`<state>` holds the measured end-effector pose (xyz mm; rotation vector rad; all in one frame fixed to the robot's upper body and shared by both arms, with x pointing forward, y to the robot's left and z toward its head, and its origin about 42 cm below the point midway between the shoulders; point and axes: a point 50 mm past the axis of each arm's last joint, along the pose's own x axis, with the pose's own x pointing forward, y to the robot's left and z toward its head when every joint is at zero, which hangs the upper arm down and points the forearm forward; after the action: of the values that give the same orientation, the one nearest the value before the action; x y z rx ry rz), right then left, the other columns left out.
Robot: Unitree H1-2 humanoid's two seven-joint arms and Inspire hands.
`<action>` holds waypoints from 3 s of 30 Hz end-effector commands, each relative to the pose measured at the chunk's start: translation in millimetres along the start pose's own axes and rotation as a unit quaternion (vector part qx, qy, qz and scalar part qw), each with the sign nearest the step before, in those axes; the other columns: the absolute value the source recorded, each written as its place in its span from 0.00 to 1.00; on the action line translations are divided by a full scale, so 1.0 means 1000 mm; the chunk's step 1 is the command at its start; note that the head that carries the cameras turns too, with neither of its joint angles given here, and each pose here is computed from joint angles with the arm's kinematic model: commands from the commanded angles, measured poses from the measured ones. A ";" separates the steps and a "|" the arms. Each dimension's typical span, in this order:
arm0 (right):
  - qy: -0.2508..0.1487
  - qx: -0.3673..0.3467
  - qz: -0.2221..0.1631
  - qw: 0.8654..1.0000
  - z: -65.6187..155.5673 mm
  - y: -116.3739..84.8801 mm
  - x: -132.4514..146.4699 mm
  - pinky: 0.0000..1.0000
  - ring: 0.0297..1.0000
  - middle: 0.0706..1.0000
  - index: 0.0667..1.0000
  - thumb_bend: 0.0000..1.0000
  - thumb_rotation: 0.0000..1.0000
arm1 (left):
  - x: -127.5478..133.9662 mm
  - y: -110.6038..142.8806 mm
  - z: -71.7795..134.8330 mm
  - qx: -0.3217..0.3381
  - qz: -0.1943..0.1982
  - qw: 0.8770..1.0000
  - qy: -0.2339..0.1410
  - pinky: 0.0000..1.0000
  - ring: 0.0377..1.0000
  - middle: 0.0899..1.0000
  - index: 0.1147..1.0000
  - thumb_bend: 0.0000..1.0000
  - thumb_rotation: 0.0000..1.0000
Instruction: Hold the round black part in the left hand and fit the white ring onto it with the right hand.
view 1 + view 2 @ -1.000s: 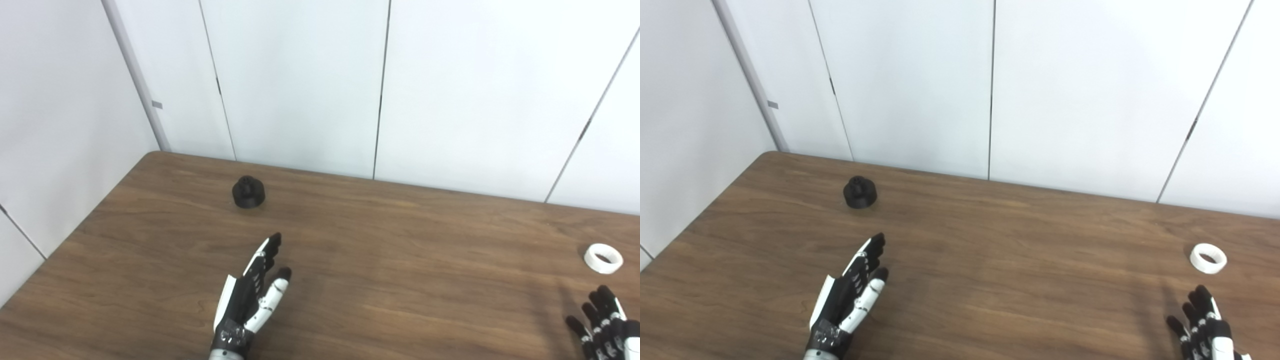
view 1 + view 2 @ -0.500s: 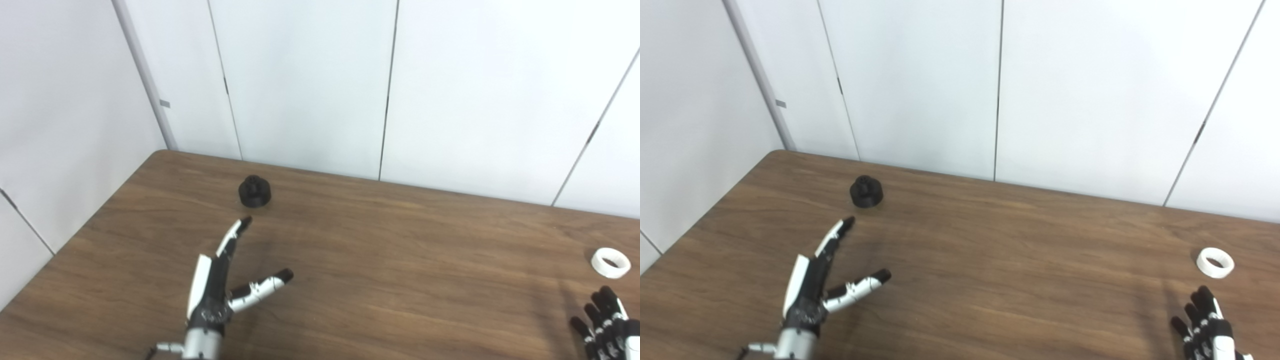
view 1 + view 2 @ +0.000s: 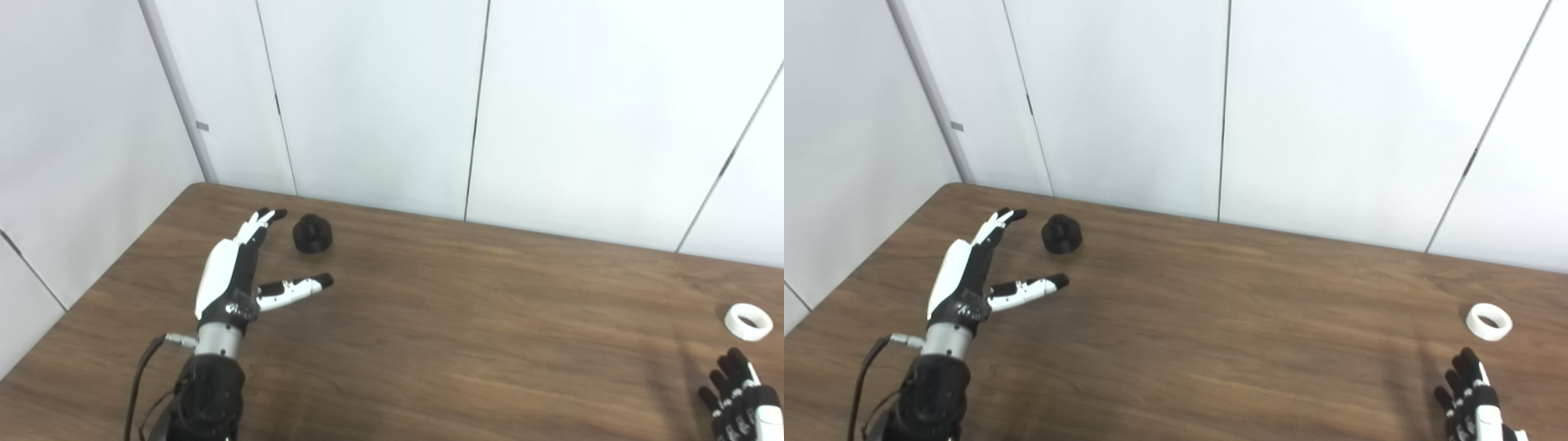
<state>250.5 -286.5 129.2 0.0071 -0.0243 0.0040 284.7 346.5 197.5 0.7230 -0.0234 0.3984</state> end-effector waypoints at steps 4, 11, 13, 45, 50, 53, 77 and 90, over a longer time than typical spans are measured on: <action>-0.009 -0.006 0.003 1.000 0.010 0.002 0.001 1.00 1.00 1.00 1.00 0.42 1.00 | 0.040 0.015 0.002 0.035 0.027 0.999 -0.003 0.98 1.00 0.97 0.89 1.00 0.40; -0.009 -0.006 0.004 1.000 0.013 0.003 0.000 1.00 1.00 1.00 1.00 0.40 1.00 | 0.082 0.012 -0.007 0.071 0.013 0.997 0.029 0.95 1.00 0.96 0.88 1.00 0.41; -0.007 -0.008 0.003 1.000 0.014 0.003 -0.002 1.00 1.00 1.00 1.00 0.39 1.00 | 0.096 0.009 -0.009 0.075 0.009 0.996 0.038 0.97 1.00 0.96 0.88 1.00 0.40; -0.003 -0.021 -0.004 1.000 0.025 0.003 -0.007 1.00 1.00 1.00 1.00 0.33 1.00 | 0.175 -0.027 0.009 0.185 -0.072 0.979 0.048 1.00 1.00 0.95 0.85 1.00 0.40; -0.003 -0.022 -0.006 1.000 0.024 0.002 -0.008 1.00 1.00 1.00 1.00 0.34 1.00 | 0.183 -0.032 0.015 0.205 -0.085 0.974 0.049 1.00 1.00 0.95 0.84 0.98 0.40; -0.004 -0.022 -0.008 1.000 0.024 0.002 -0.008 1.00 1.00 1.00 1.00 0.34 1.00 | 0.188 -0.035 0.017 0.208 -0.088 0.973 0.048 1.00 1.00 0.95 0.82 0.98 0.40; 0.000 -0.032 -0.004 0.999 0.026 -0.003 -0.010 1.00 1.00 1.00 1.00 0.33 1.00 | 0.192 -0.031 0.010 0.207 -0.072 0.972 0.085 1.00 0.99 0.92 0.79 0.93 0.36; -0.002 -0.031 0.000 1.000 0.029 -0.003 -0.008 1.00 1.00 1.00 1.00 0.33 1.00 | 0.190 -0.036 0.010 0.183 -0.076 0.976 0.088 0.98 0.97 0.90 0.76 0.93 0.33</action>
<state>240.7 -286.1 144.4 -0.0355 0.0203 -0.0056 463.1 378.2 177.6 1.0343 0.3745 0.2617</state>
